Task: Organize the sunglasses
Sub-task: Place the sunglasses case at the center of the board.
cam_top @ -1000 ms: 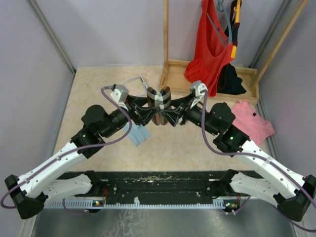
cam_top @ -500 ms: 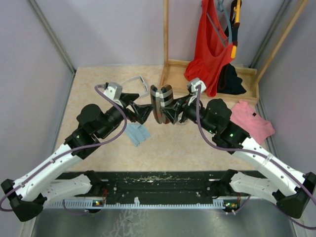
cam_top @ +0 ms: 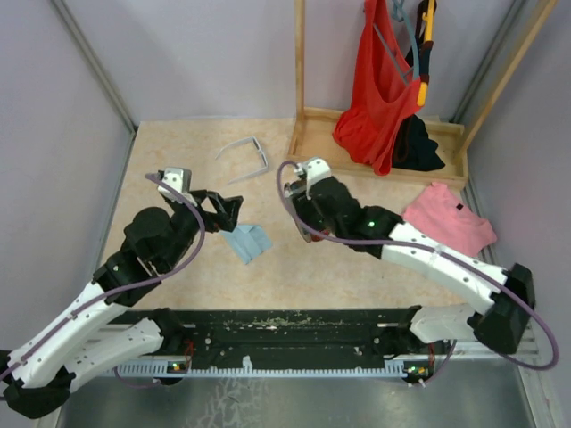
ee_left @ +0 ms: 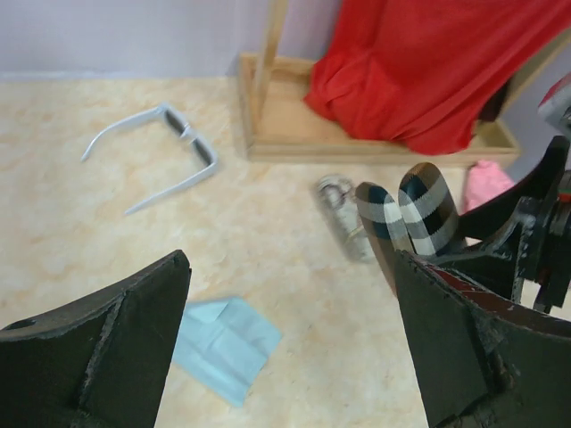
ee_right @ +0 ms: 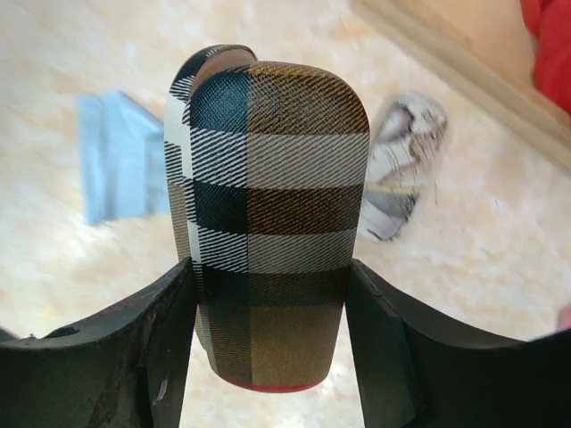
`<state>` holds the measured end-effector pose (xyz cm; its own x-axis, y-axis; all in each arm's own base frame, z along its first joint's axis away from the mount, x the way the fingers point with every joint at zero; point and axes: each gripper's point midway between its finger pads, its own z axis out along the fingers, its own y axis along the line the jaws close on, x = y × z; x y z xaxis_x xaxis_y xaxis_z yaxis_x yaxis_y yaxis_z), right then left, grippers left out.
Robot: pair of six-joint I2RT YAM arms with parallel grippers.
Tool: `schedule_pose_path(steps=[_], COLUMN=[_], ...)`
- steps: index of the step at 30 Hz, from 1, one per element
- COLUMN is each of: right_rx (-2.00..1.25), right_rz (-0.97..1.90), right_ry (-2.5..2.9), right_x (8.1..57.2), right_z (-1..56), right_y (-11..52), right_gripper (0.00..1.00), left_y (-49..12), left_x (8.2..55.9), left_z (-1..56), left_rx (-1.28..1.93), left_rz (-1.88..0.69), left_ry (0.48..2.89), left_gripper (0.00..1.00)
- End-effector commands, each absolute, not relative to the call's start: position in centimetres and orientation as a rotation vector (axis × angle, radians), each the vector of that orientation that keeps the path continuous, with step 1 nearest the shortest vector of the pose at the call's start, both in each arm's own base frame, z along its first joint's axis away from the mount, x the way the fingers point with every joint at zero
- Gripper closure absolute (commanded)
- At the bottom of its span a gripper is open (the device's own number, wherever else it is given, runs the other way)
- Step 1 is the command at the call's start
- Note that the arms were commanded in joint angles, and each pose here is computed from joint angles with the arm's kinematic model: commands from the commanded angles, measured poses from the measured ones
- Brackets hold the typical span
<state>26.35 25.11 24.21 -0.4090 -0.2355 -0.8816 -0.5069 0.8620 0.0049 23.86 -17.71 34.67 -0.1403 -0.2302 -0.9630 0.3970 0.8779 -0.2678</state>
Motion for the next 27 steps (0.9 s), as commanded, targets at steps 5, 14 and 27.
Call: schedule_pose_path(steps=[5,14,27], right_rx=[-0.631,-0.798,-0.881], right_rz=[-0.278,-0.671,-0.821], right_ry=[2.084,2.089,2.048], right_x=[27.2,27.2,27.2], right_z=[19.5,13.3,10.3], right_y=[24.5,26.7,27.1], right_gripper=[1.0,0.92,0.67], left_y=[-12.8,-10.7,-9.2], left_x=[23.0,21.6,21.2], left_z=[28.7,29.0,29.6], left_rx=[-0.043,-0.119,-0.181], left_rz=[-0.379,-0.413,-0.395], left_ry=[1.745,1.707,1.683], left_gripper=[0.0,0.01,0.0])
